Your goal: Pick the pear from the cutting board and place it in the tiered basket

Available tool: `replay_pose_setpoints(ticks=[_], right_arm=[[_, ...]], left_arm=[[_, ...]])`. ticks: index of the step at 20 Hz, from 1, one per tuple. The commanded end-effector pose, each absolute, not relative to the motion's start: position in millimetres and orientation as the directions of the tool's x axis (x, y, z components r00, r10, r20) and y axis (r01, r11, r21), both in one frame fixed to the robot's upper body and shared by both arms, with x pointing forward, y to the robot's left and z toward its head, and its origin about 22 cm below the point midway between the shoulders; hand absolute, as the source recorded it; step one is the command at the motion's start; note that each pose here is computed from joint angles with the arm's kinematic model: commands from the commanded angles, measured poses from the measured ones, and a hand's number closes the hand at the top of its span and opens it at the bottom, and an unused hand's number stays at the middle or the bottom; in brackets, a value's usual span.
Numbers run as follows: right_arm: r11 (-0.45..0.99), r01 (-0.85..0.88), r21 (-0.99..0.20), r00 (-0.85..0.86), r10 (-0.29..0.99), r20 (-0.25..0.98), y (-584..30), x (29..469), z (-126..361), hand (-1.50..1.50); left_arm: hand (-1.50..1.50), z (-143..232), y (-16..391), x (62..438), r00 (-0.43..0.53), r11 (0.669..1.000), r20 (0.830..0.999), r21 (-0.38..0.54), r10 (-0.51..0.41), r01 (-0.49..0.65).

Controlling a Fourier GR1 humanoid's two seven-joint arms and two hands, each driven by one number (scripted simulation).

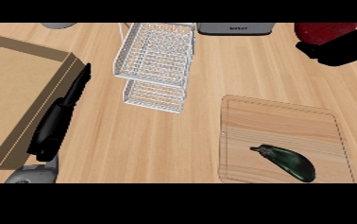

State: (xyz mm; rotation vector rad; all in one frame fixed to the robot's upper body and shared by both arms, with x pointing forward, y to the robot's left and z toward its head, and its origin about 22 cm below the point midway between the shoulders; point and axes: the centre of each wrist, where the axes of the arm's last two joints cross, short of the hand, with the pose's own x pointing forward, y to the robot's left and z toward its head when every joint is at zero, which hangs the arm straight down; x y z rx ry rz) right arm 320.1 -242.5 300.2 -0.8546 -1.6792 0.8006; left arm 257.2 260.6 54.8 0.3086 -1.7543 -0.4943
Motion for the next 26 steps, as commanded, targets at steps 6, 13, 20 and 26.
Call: replay_pose_setpoints(ticks=[6, 13, 20, 26], right_arm=[[0.575, 0.109, -0.811, -0.189, 0.813, 0.551, -130, 345, 356, 1.5], [0.626, 0.043, -0.778, -0.177, 0.772, 0.611, -89, 383, 351, 1.5], [0.601, -0.045, -0.798, -0.156, 0.785, 0.6, -26, 401, 333, 1.5], [0.718, 0.0, -0.696, -0.09, 0.693, 0.715, -24, 429, 285, 1.5]], left_arm=[[0.0, 51, 245, 255, -0.252, 0.87, 0.853, 0.488, -0.457, 0.076], [0.0, 47, 246, 257, -0.255, 0.873, 0.855, 0.482, -0.452, 0.068], [0.0, 54, 259, 265, -0.264, 0.868, 0.851, 0.489, -0.453, 0.086], [0.0, 53, 247, 265, -0.276, 0.868, 0.851, 0.487, -0.448, 0.093]])
